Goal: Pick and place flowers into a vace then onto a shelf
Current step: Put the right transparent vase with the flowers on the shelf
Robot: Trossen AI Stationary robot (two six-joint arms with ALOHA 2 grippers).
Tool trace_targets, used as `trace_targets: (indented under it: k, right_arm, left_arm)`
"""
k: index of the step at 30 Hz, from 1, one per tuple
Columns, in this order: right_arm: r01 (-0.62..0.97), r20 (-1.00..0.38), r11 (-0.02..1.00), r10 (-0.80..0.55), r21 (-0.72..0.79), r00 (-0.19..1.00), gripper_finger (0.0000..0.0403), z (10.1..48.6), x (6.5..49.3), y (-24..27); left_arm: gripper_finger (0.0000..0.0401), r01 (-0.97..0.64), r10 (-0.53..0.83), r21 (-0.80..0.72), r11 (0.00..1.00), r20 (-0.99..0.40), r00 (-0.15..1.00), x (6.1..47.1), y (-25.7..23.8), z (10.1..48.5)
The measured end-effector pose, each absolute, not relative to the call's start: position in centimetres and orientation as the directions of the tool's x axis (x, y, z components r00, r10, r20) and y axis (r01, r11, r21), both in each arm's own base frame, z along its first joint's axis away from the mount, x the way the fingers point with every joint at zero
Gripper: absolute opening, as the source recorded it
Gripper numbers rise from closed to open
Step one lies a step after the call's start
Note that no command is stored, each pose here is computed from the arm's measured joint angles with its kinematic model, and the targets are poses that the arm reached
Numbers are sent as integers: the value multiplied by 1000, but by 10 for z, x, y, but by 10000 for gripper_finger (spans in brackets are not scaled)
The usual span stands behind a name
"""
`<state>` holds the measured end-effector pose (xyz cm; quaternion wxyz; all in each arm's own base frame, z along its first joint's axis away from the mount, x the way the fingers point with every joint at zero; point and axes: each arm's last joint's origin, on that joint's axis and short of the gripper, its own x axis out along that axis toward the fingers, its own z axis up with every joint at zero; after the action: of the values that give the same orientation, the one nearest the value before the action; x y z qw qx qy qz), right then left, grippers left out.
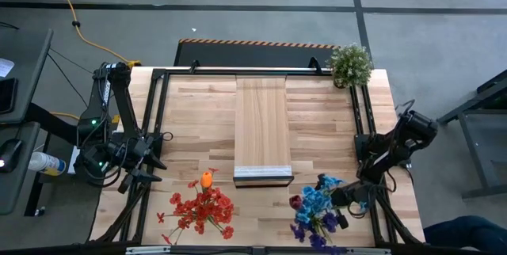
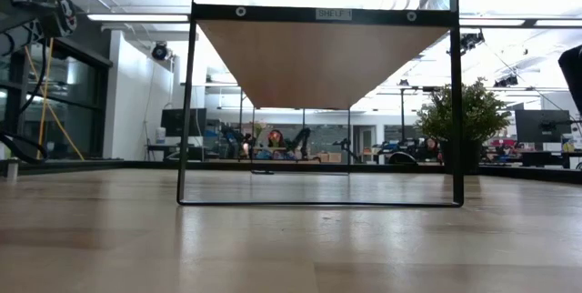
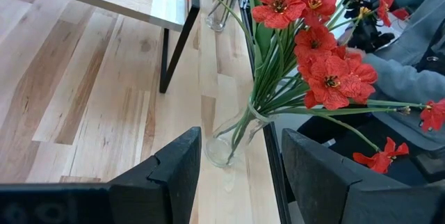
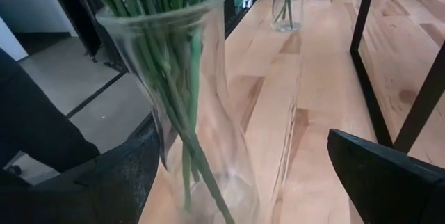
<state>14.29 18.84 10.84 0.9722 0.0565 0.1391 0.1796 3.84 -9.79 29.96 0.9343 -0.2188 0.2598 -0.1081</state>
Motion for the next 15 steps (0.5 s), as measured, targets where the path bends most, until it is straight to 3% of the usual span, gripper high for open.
trace_targets:
  k: [15]
  right_arm:
    - [-278, -165, 957, 289, 89, 943, 400, 100, 148, 209]
  left_arm:
    - [232, 88, -315, -464, 881, -438, 842, 38, -98, 300]
